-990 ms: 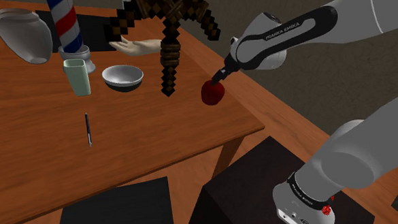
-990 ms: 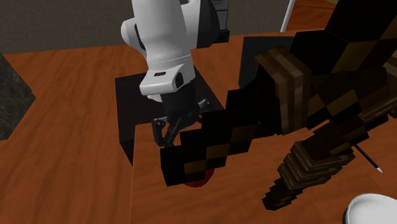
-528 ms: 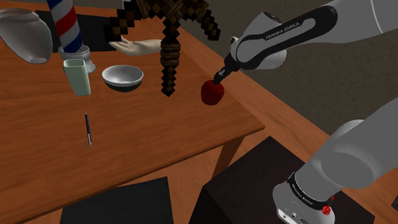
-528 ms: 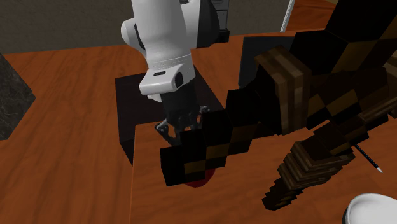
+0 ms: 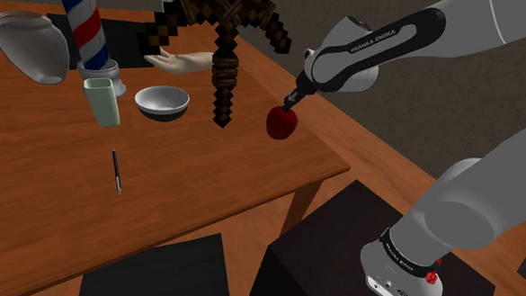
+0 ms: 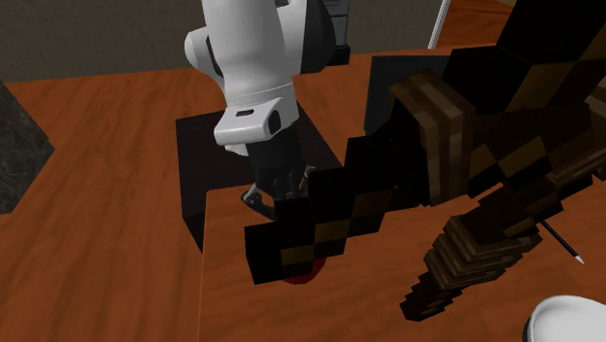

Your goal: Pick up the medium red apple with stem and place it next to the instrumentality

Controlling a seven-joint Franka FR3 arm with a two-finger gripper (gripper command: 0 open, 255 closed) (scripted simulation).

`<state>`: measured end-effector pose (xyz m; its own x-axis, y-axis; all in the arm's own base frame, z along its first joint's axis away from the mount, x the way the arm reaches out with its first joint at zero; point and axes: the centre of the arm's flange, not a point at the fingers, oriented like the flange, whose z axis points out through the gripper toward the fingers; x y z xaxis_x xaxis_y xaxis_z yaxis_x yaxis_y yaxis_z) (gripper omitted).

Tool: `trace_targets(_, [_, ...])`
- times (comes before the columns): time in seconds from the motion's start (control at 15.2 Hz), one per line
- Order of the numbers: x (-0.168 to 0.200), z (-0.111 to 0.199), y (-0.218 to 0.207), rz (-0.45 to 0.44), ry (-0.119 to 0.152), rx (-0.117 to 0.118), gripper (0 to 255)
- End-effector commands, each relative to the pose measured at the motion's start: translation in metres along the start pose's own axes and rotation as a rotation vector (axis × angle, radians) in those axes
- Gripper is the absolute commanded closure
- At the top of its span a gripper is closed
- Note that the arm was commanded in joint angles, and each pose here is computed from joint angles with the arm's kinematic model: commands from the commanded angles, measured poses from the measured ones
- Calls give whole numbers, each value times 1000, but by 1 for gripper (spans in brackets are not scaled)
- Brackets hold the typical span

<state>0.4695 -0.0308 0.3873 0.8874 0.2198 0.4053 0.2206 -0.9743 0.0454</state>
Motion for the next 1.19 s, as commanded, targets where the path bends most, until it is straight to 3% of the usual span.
trace_targets(0.0, [1, -4, 0, 0, -2, 1, 255])
trace_targets(1.12, [38, -86, 5, 0, -2, 1, 255])
